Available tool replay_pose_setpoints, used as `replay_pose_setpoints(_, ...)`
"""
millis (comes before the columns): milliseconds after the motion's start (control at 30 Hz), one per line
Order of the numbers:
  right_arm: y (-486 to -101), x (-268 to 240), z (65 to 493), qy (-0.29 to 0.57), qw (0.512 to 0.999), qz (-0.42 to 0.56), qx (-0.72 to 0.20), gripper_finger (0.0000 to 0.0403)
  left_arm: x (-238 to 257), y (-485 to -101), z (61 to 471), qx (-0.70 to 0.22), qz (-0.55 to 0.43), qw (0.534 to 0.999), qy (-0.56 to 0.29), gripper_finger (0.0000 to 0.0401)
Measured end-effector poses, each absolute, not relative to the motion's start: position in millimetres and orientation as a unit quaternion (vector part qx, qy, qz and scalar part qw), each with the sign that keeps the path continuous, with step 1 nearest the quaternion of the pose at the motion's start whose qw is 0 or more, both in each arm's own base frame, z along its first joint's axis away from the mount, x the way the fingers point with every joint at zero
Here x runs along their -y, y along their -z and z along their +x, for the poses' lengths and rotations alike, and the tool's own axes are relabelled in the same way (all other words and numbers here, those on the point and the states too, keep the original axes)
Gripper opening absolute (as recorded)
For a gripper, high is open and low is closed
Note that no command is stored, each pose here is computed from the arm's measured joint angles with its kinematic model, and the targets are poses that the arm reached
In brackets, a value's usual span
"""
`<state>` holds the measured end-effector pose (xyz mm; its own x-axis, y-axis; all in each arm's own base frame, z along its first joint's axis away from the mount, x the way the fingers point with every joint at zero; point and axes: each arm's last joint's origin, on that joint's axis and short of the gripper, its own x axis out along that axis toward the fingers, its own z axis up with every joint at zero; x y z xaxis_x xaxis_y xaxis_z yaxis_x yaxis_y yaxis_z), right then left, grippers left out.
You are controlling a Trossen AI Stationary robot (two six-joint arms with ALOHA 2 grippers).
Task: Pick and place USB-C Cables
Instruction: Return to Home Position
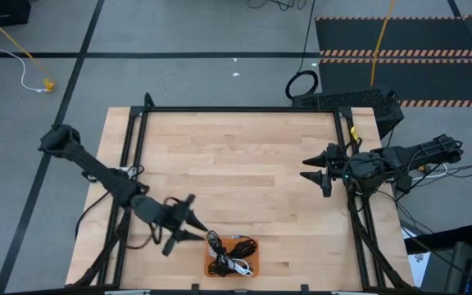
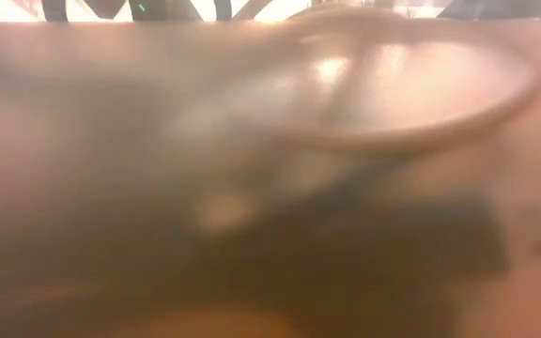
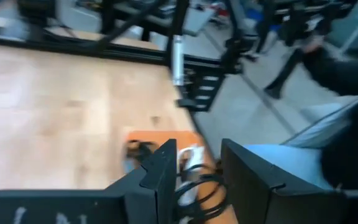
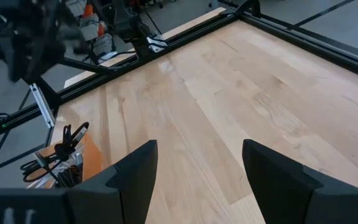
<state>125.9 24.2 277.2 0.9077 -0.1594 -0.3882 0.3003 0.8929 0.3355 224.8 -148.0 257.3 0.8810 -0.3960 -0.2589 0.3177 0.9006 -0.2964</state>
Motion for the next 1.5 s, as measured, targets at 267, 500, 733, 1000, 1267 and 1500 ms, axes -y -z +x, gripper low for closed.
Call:
replay_pose_setpoints(267,-279,-24,127,0.118,0.957,0.201,-0.17,0.0226,115,-276,184,-0.191,-0.06,0.977,0.066,0.0127)
replay_pose_setpoints(500,-279,-24,127,0.117,0.958,0.203,-0.167,0.0226,87,-280,155,-0.213,-0.034,0.974,-0.062,0.0127)
replay_pose_setpoints(733,-279,-24,127,0.117,0.958,0.203,-0.167,0.0226,66,-267,130,-0.212,-0.045,0.966,-0.141,0.0127)
replay_pose_setpoints(1000,-279,-25,127,0.117,0.958,0.203,-0.167,0.0226,53,-213,112,-0.195,-0.12,0.96,-0.16,0.0127)
replay_pose_setpoints(1267,-279,-25,127,0.117,0.958,0.203,-0.167,0.0226,53,-168,110,-0.149,-0.165,0.967,-0.126,0.0127)
replay_pose_setpoints(1500,-279,-25,127,0.108,0.967,0.152,-0.173,0.0226,65,-157,112,-0.087,-0.135,0.983,0.092,0.0127)
